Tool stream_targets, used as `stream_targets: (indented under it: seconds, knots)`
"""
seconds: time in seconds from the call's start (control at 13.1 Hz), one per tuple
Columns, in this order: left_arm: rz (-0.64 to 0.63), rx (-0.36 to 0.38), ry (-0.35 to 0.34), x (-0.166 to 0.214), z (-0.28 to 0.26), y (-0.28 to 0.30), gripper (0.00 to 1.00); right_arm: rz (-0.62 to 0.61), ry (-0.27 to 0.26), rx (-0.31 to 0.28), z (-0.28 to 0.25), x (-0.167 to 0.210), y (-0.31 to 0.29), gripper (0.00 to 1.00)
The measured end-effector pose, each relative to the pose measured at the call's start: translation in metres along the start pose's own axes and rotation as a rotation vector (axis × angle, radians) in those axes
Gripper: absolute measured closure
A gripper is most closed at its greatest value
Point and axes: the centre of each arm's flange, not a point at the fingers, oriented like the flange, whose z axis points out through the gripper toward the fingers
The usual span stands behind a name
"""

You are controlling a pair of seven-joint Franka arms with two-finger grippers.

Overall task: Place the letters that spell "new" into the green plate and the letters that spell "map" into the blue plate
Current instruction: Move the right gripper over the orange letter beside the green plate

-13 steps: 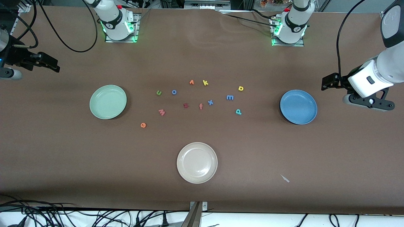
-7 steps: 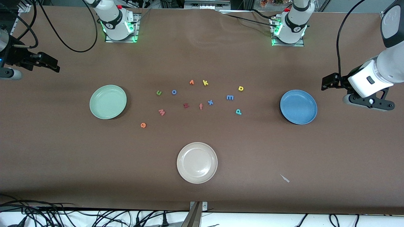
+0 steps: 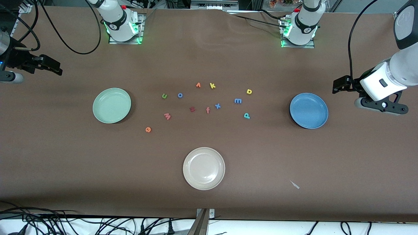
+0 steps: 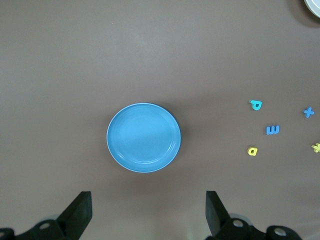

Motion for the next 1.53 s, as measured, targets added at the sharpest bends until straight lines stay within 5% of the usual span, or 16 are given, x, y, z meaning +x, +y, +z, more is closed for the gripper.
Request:
stream_targets:
  seconds: [0.84, 1.15, 1.53]
  knots:
    - [0.000, -0.001, -0.003, 0.001, 0.002, 0.000, 0.00, -0.056, -0.024, -0.006, 0.027, 0.042, -0.033, 0.00]
    - [0.000, -0.001, -0.003, 0.001, 0.002, 0.000, 0.00, -0.138, 0.047, -0.009, 0.045, 0.062, -0.092, 0.00]
    - [0.000, -0.001, -0.005, 0.002, 0.003, 0.000, 0.00, -0.093, 0.113, 0.003, 0.120, 0.102, -0.171, 0.00]
